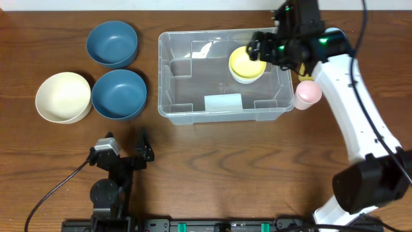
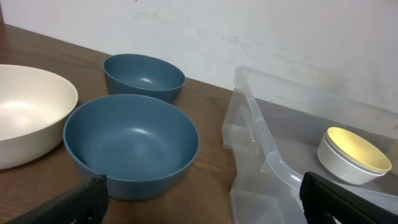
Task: Pack container
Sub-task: 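Carry the yellow bowl into the container and stack it on the bowls, then move the right gripper down to the pink cup and grasp its rim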
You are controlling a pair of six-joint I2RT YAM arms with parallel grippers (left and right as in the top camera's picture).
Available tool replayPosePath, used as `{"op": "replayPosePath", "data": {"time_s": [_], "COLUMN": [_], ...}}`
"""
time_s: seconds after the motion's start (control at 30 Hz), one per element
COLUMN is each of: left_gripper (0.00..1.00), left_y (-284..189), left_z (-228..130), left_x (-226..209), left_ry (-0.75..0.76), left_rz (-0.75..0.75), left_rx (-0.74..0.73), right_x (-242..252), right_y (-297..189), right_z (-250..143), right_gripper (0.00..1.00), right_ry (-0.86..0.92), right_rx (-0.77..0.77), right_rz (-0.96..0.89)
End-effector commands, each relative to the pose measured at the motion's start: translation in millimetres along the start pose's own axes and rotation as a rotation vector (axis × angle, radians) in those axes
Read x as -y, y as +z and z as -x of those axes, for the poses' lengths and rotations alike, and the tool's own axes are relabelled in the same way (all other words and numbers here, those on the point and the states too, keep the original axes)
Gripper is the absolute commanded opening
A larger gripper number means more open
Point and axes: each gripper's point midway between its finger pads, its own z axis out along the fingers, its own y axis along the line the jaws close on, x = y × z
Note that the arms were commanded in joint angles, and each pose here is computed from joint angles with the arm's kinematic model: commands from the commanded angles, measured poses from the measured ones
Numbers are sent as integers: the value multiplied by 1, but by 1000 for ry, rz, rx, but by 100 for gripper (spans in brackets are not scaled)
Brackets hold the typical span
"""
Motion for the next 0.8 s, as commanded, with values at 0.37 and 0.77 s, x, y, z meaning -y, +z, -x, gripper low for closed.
{"op": "replayPosePath", "data": {"time_s": [0.37, 0.77], "left_gripper": [98, 98], "left_y": [1, 1], "left_z": [-14, -14], "left_x": [-8, -8], "left_ry": [16, 16], "left_rz": [28, 28], "left_rx": [-41, -41], "right_x": [136, 168], "right_y": [-62, -41], "right_z": [-38, -73], "right_gripper": [82, 81], "right_ry": [275, 267], "right_rx": [-97, -186], "right_rz": [-524, -649]}}
